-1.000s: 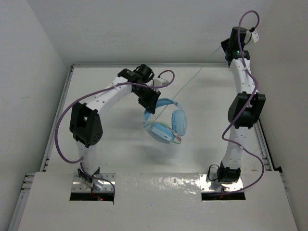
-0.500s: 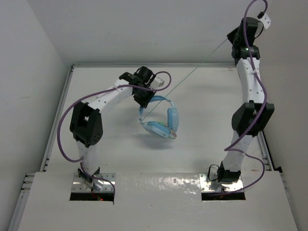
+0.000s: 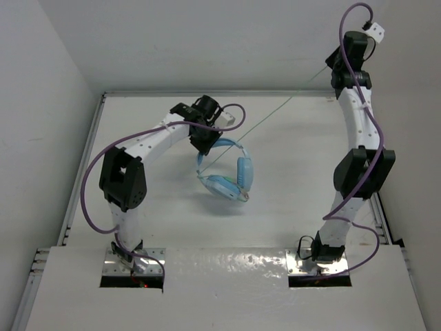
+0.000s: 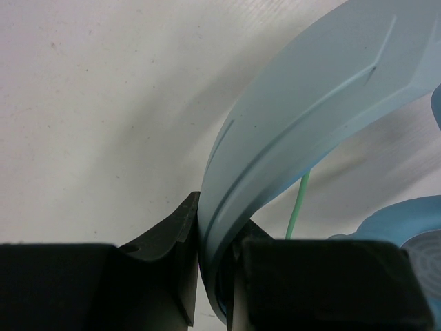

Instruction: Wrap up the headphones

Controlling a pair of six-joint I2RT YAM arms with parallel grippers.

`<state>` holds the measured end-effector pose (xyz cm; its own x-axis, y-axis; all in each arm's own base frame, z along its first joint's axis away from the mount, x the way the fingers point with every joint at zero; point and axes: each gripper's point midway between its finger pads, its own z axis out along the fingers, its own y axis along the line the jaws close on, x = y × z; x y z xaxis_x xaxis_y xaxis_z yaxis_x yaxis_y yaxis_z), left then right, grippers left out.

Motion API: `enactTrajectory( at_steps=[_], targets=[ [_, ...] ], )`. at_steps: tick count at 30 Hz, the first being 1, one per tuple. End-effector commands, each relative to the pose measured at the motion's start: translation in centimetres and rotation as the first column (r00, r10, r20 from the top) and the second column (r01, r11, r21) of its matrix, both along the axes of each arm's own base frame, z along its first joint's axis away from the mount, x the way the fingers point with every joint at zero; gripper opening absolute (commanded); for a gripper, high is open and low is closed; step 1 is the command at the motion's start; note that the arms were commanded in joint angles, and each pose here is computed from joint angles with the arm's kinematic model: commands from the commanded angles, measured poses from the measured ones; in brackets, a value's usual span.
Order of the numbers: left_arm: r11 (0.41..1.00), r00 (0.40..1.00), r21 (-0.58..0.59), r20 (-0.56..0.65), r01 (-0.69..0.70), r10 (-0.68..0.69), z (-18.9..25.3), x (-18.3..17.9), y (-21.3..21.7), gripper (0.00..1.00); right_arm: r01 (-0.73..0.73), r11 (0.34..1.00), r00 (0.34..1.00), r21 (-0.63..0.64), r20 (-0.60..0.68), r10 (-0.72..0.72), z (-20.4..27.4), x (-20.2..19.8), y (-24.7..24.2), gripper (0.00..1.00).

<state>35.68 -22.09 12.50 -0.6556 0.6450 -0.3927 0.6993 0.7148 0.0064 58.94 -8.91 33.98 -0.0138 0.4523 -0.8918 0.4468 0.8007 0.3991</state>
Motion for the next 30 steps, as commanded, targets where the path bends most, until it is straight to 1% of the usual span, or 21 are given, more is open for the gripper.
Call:
enactTrajectory(
  at_steps=[1,5,8,11,12,14,17,19,27,30],
  targets=[
    [1.000,0.997,-0.022,0.078,0.003,-0.001,4.1,-0.1,0.5,0.00,0.053,0.996,0.992,-0.074,0.121,-0.044,5.5,-1.9,-1.7,0.00],
    [1.000,0.998,0.008,0.063,0.000,0.000,3.0,-0.4,1.1,0.00,0.065,0.994,0.988,-0.089,0.145,-0.052,6.9,-2.3,-1.8,0.00],
    [1.000,0.997,-0.005,0.076,-0.003,0.004,3.6,-0.3,1.0,0.00,0.106,0.986,0.988,-0.126,0.126,-0.090,7.2,-2.9,-2.7,0.00],
    [0.996,0.995,-0.086,0.093,0.034,-0.026,5.8,-0.4,-0.4,0.00,0.110,0.981,0.992,-0.162,0.078,-0.099,5.8,-3.2,-3.0,0.00],
    [0.990,0.996,-0.125,0.075,0.058,-0.049,6.4,-0.9,-1.1,0.00,0.107,0.979,0.993,-0.173,0.068,-0.097,5.5,-3.2,-3.1,0.00],
    [0.985,0.994,-0.160,0.094,0.068,-0.054,7.9,-0.7,-1.7,0.00,0.092,0.981,0.995,-0.172,0.042,-0.087,4.4,-3.1,-2.9,0.00],
    [0.987,0.993,-0.144,0.103,0.065,-0.051,7.9,-0.4,-1.4,0.00,0.093,0.981,0.995,-0.170,0.042,-0.087,4.3,-3.2,-2.9,0.00],
    [0.988,0.994,-0.132,0.085,0.075,-0.064,7.4,-0.9,-1.2,0.00,0.095,0.979,0.995,-0.179,0.045,-0.088,4.5,-3.1,-3.0,0.00],
    [0.999,0.998,0.008,0.048,0.043,-0.044,3.5,-1.4,1.4,0.00,0.121,0.972,0.991,-0.204,0.077,-0.107,6.4,-3.4,-3.5,0.00],
    [0.999,0.998,0.043,0.059,0.016,-0.019,2.9,-1.1,2.0,0.00,0.116,0.973,0.990,-0.199,0.097,-0.099,7.2,-3.5,-3.3,0.00]
  ],
)
